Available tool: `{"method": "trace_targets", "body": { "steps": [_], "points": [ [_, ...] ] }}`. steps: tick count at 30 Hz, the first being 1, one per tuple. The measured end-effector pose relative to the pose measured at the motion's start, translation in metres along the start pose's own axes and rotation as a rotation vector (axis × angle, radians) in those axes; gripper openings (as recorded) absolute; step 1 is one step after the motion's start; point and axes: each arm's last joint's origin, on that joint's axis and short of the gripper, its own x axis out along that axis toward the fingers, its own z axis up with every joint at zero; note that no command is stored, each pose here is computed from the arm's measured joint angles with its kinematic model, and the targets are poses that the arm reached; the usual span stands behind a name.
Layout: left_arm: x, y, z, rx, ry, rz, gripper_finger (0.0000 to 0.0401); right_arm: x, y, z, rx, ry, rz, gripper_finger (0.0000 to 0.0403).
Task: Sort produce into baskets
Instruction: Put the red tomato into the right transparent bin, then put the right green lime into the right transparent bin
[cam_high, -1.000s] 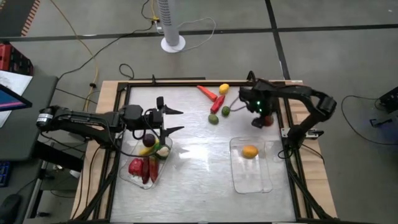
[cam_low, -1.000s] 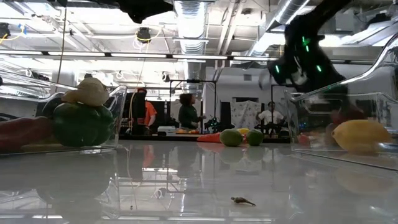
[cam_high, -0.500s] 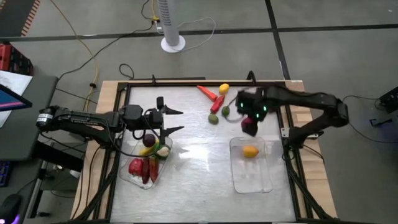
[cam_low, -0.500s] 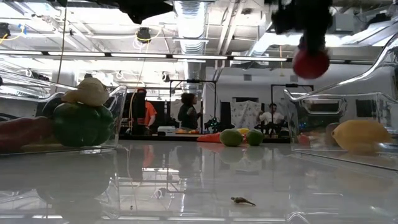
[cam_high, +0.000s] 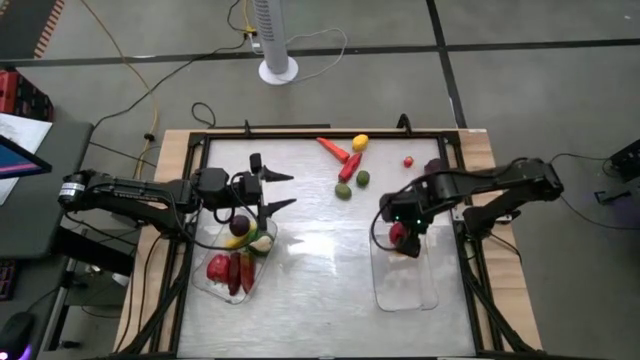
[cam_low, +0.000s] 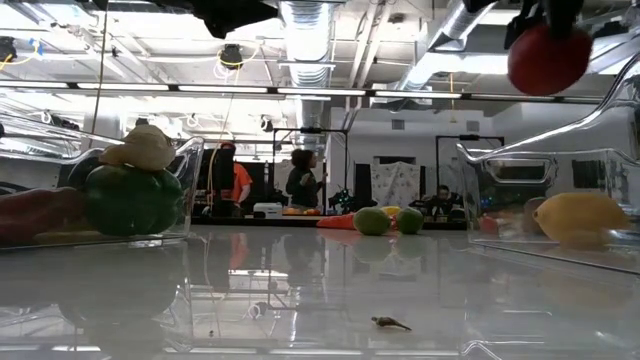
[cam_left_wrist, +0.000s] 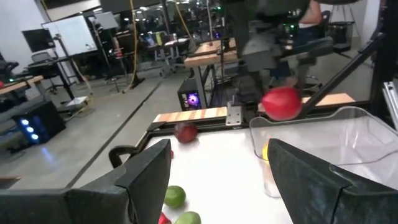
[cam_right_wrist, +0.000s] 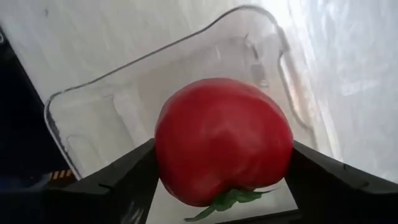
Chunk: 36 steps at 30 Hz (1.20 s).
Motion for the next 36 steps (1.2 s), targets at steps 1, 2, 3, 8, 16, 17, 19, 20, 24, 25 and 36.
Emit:
{"method": "trace_targets", "body": {
  "steps": [1,2,3,8,16,17,19,20,24,25,36],
  "points": [
    [0.000,0.000,0.000,0.000,0.000,0.002,0.0254,0.000,0.001,-0.001,0.007,0.006,-0.003,0.0351],
    [0.000,0.000,0.000,-0.001,0.001,0.003,0.0254,0.001,0.003,-0.003,0.011,0.008,-0.004,0.0361],
    [0.000,0.000,0.000,-0.002,0.001,0.003,0.0254,0.001,0.004,-0.003,0.015,0.007,-0.006,0.0371],
    [0.000,0.000,0.000,-0.011,0.004,-0.002,0.0254,0.001,0.004,-0.004,0.027,-0.005,-0.033,0.0396],
    [0.000,0.000,-0.002,-0.009,0.020,-0.005,0.0254,-0.001,-0.011,0.004,0.020,-0.047,-0.119,0.0387],
    [0.000,0.000,-0.002,-0.008,0.020,-0.005,0.0254,-0.002,-0.016,0.006,0.020,-0.056,-0.137,0.0386],
    [0.000,0.000,-0.002,-0.006,0.020,-0.005,0.0254,-0.004,-0.027,0.013,0.017,-0.081,-0.167,0.0385],
    [0.000,0.000,-0.002,-0.006,0.020,-0.004,0.0254,-0.004,-0.034,0.017,0.017,-0.096,-0.177,0.0385],
    [0.000,0.000,-0.002,-0.006,0.020,0.001,0.0254,0.002,-0.074,0.038,0.035,-0.177,-0.205,0.0384],
    [0.000,0.000,-0.002,-0.006,0.020,0.001,0.0254,0.005,-0.086,0.044,0.044,-0.210,-0.212,0.0384],
    [0.000,-0.001,-0.005,-0.009,0.052,-0.002,0.0254,0.083,-0.175,0.115,0.099,-0.379,-0.253,0.0384]
  ]
}}
